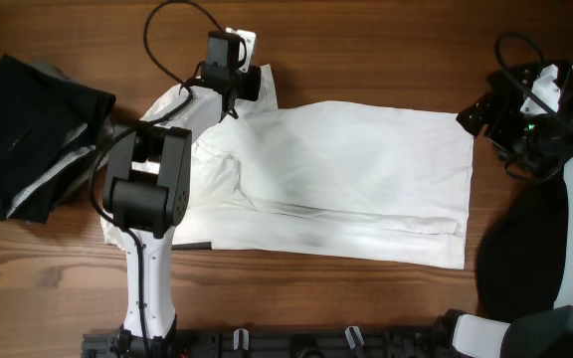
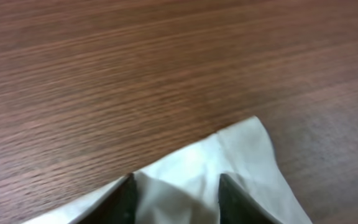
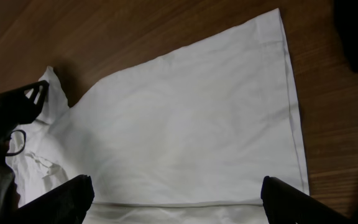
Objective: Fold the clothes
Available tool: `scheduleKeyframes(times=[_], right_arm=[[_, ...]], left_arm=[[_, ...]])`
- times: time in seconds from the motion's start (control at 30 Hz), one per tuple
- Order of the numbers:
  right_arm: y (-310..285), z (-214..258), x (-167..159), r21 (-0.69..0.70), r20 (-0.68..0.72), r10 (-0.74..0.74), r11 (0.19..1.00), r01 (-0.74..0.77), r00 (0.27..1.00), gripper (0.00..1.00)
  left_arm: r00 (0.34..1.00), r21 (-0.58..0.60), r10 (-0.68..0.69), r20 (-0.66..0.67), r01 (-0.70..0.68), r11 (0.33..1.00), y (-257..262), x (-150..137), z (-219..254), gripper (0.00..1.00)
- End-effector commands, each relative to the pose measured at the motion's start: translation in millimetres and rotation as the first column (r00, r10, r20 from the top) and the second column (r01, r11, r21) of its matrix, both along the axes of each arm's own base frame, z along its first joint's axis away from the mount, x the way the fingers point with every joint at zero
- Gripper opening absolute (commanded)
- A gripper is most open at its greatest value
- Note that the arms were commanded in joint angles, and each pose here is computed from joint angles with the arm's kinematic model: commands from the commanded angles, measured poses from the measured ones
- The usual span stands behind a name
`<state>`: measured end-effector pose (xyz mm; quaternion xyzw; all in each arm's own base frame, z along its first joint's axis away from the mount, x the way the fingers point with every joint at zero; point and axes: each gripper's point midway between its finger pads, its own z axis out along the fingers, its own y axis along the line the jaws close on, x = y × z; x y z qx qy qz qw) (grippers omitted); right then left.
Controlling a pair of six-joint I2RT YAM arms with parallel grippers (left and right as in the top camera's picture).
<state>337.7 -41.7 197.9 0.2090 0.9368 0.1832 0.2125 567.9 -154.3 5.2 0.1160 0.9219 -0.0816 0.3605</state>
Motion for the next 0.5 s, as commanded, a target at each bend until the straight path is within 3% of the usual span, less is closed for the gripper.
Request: scheduleKeyframes(times=[0.0,0.2,0.4,0.47], right_arm=[[-2.0,-1.4,2.1,-0.023,-0.003,0.013,1.000,-0.013,1.000,0.91],[-2.3,-1.3,2.3,-0.024,-0.002,0.013,1.000,-0.013,1.000,0.91],[-2.6,-1.0,2.9,-0.026,0.001,0.013,1.000,-0.013,1.000,0.91],[-2.5,-0.9,3.2,-0.026,0.002,0.013,1.000,-0.013,1.000,0.91]], left_arm=[[0.993,0.111,0.066,-0.096,-0.055,0.992,21.2,-16.9,-46.2,0.18],[0.985,0.128,0.142,-0.095,-0.129,0.983,37.9,-16.2,-34.5,0.04],[0.991,0.083,0.130,-0.001,-0.130,0.988,33.3,-5.3,24.5,0.04],[0.996,0.052,0.093,0.016,-0.094,0.994,22.5,-4.2,34.0,0.11]])
